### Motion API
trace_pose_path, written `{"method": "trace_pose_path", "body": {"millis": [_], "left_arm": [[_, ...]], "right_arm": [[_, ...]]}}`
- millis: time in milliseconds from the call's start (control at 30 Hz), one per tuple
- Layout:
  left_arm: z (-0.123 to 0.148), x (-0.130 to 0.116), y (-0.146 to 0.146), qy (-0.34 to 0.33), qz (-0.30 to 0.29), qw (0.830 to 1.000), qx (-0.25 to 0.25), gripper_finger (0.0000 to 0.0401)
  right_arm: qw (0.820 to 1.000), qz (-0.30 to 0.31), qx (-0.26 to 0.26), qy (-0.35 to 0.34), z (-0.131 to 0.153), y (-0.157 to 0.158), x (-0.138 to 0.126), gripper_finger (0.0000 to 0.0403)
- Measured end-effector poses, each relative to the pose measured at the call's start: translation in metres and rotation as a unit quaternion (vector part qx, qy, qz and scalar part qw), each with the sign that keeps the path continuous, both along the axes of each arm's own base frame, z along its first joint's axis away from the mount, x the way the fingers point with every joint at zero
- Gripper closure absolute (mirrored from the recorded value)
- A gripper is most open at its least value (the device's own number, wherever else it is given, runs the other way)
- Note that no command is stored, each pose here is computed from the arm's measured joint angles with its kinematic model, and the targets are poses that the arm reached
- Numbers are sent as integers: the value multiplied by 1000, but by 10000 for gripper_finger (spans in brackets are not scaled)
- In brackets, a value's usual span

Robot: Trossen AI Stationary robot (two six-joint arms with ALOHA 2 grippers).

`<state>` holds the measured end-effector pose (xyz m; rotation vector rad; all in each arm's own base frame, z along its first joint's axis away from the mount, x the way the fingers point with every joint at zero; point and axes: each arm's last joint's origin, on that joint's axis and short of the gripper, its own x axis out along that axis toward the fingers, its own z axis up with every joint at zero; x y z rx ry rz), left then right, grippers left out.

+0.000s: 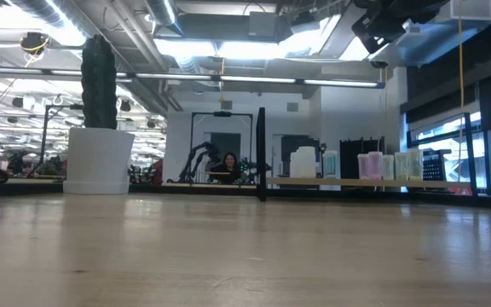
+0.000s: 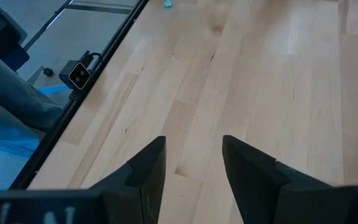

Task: Pick and place medicine bottles onto shelf by color
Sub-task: Put the green pill bottle on the shelf aligned with the other green pill bottles

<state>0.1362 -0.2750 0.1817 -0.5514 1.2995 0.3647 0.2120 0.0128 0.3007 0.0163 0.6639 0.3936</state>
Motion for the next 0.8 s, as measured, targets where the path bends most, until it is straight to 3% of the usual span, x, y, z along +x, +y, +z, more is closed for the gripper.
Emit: {"method": "trace_pose_path", "body": {"millis": [400,800], "left_arm": [[3,30,17,-5,45,999,-5,291],[37,84,73,-57,-2,998,-15,291]], "right_arm": [[1000,0,0,0,0,0,0,242],[1000,-1,1,1,0,0,0,242]]}}
